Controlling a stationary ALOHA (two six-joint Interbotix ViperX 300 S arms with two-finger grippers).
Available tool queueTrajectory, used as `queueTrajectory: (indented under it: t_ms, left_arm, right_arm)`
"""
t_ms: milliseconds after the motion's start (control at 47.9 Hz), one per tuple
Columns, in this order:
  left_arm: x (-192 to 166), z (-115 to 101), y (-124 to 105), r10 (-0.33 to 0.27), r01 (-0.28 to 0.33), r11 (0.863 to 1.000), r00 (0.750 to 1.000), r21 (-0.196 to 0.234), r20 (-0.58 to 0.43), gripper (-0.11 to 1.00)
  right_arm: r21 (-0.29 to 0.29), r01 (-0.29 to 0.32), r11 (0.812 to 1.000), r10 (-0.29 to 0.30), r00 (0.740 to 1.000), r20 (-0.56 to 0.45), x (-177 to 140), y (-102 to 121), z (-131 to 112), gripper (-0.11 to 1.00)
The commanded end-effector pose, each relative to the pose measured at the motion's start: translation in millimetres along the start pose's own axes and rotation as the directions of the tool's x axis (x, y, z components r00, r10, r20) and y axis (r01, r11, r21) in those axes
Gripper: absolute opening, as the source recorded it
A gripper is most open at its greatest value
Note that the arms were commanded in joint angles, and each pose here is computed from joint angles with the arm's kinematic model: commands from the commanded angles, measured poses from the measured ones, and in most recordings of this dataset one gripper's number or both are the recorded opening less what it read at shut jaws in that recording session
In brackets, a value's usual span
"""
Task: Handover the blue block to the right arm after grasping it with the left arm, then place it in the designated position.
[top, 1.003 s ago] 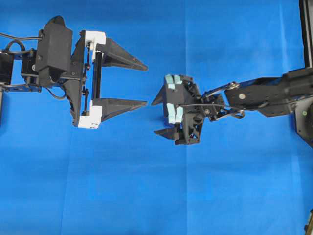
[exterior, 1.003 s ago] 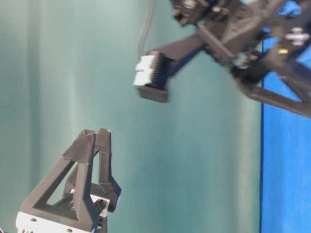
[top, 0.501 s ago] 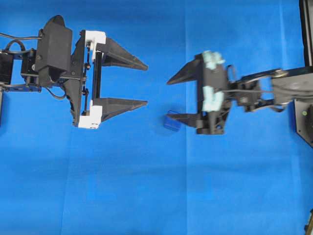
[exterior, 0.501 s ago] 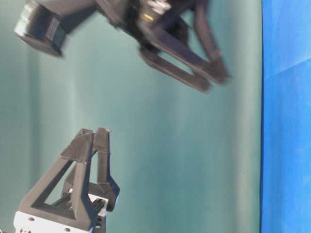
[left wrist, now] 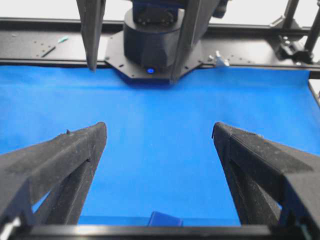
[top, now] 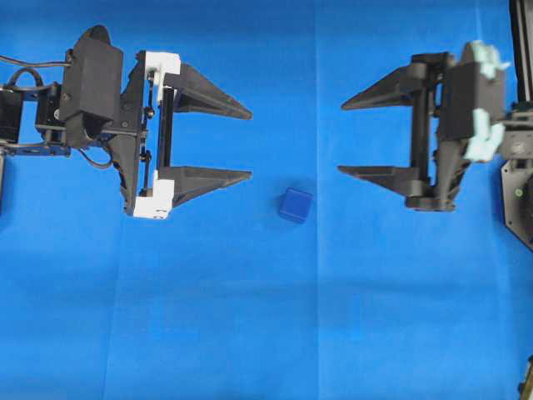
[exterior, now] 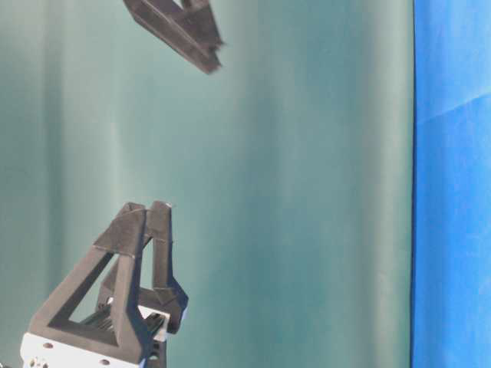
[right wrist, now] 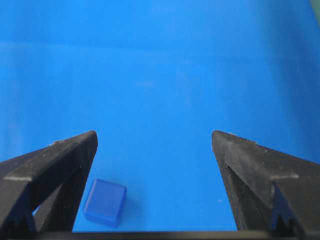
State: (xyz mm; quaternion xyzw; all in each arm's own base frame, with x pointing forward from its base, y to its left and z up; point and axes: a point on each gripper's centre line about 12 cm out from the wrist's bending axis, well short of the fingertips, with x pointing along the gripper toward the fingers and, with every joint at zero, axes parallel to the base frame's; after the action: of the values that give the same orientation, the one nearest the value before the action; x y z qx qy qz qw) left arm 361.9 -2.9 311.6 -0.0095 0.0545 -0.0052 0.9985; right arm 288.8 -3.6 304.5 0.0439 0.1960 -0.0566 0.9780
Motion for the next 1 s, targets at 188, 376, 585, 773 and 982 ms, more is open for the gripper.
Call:
queueTrajectory:
  t_ms: [188,376,585,773,982]
  left_arm:
    - [0.4,14.1,0.3,0.001,-0.001,1.0,0.999,-0.001,0.04,0.92]
    - [0.4,13.5,0.3,0.001,-0.001,1.0,0.999,-0.002,0.038,0.92]
    - [0.4,14.3,0.3,0.001,-0.001,1.0,0.999,-0.003,0.041,0.92]
    - [0.3,13.7,0.3,0.001,-0.001,1.0,0.999,-0.003,0.04,0.92]
    - [-0.1,13.6,0.3,0.001,-0.001,1.0,0.999,-0.003,0.04,0.92]
  right_arm:
    - [-0.004,-0.005,1.0,0.005,1.0,0.016,-1.1,1.2,5.1,0.9]
    - [-0.004,-0.032,0.999,0.032,0.998,0.054,-1.4,3.1,8.9,0.9]
    - [-0.041,-0.076,0.996,0.08,0.989,0.122,-3.3,7.5,16.2,0.9]
    - [-0.053,-0.107,0.993,0.115,0.978,0.174,-3.2,6.8,17.9,0.89]
    - [-0.056,-0.132,0.99,0.141,0.967,0.211,-2.1,2.8,12.1,0.89]
